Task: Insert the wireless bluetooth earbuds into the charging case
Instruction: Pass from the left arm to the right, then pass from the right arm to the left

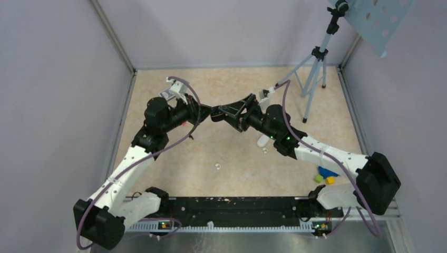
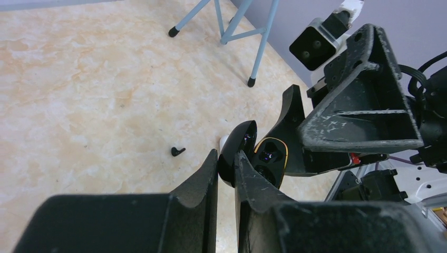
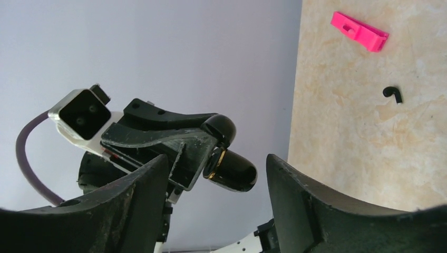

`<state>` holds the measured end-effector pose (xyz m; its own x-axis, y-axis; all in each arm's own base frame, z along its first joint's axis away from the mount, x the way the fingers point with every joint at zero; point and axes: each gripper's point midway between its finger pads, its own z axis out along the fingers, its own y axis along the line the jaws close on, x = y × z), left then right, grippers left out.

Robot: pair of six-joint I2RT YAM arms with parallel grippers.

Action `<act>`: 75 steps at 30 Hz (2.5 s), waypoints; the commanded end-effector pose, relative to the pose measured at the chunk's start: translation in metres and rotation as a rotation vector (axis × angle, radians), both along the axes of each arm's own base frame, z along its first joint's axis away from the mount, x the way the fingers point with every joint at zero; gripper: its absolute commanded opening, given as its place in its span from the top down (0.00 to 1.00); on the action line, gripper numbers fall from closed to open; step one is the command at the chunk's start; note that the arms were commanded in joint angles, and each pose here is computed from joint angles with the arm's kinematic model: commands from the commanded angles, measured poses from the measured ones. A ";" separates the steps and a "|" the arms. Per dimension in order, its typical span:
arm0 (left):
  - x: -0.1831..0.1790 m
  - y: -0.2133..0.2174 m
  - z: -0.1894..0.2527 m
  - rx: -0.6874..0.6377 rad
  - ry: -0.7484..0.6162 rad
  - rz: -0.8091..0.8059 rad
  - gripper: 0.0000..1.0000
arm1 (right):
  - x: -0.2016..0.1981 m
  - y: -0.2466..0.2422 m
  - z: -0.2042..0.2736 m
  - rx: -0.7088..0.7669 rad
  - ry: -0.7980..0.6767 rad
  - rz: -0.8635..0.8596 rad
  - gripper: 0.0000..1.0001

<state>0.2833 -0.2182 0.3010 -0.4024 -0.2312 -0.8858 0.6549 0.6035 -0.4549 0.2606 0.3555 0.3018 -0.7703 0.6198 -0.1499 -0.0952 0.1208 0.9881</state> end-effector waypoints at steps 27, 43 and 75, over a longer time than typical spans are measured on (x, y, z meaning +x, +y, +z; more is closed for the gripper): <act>-0.005 0.004 0.027 -0.005 -0.124 -0.004 1.00 | -0.003 0.024 0.018 0.099 -0.011 0.071 0.46; -0.007 0.003 0.028 -0.004 -0.112 -0.015 0.87 | -0.004 0.024 0.019 0.106 -0.028 0.079 0.87; -0.055 -0.022 0.052 0.077 0.248 -0.380 0.01 | -0.012 -0.022 -0.007 -0.199 -0.458 0.543 1.00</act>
